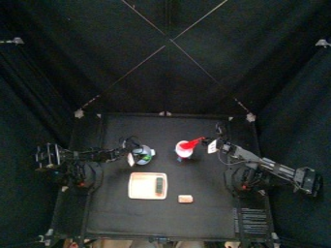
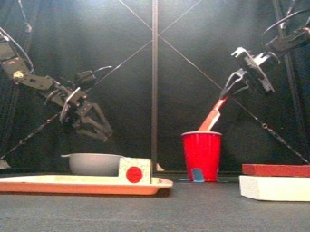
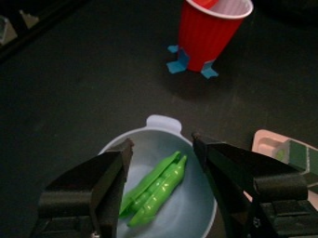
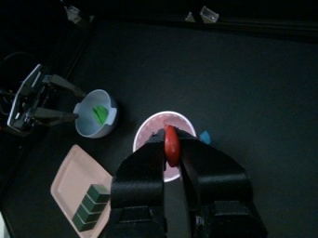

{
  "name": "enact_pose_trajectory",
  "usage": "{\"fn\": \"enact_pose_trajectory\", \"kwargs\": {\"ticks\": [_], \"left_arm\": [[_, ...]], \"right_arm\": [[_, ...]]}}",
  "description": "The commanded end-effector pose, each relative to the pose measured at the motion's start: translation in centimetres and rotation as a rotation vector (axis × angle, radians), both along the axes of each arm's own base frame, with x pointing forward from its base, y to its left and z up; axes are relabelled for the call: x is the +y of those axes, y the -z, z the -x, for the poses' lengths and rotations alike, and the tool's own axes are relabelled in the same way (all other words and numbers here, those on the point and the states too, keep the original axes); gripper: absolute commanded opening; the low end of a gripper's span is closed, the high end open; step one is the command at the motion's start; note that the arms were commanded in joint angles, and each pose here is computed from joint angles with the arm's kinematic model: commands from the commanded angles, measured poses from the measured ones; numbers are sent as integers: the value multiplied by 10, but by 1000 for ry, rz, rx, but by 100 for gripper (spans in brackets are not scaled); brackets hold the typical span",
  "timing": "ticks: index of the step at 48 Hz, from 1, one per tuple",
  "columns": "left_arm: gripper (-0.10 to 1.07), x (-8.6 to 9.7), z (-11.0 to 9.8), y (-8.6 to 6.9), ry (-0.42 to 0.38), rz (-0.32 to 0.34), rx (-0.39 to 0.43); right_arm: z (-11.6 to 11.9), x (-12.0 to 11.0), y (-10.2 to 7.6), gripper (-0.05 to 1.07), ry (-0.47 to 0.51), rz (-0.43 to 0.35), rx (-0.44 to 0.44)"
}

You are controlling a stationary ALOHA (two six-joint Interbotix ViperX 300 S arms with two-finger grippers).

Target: Hold knife with other hand

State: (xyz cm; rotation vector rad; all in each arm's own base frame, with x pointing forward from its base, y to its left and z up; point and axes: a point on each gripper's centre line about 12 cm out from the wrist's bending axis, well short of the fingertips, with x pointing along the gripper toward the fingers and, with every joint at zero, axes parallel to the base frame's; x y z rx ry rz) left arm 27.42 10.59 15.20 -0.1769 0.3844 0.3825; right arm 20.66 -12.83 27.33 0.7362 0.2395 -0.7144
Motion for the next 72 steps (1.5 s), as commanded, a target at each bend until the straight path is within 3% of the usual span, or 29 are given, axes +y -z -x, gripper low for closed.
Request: {"fn": "enact_pose_trajectory", "kwargs": {"ticks": [1,8,18,27,35,44,54,61,72], "left_arm": [[90,-4,-11,-23,37,-45,-86],[90,-19,-18,-43,106,-97,-181],[90,-41,-26,-59,190,-128,-287],[90,-58,-34,-72,244,-130,-372],[90,-62,-40,-83,229,-113,-441],[90,-64,-43,-85,214,-94,-464],[90,-73,-52,-90,249,-97,-487],[90,-95,-62,-90,350,-119,-484],[90,-109,-79,-92,394,-116,-514]], "right_arm": [[1,3,-24,42,-16,53,-76],[5,10,-40,42,-50,124,-137],[-3,17,-53,42,-133,232,-231],[-18,30,-54,42,-260,323,-310],[-26,46,-51,42,-378,390,-353],[-28,71,-50,42,-518,462,-388],[-30,94,-35,42,-658,501,-387],[-29,97,-40,42,-674,523,-409],[-30,98,-32,42,-688,513,-391]]}}
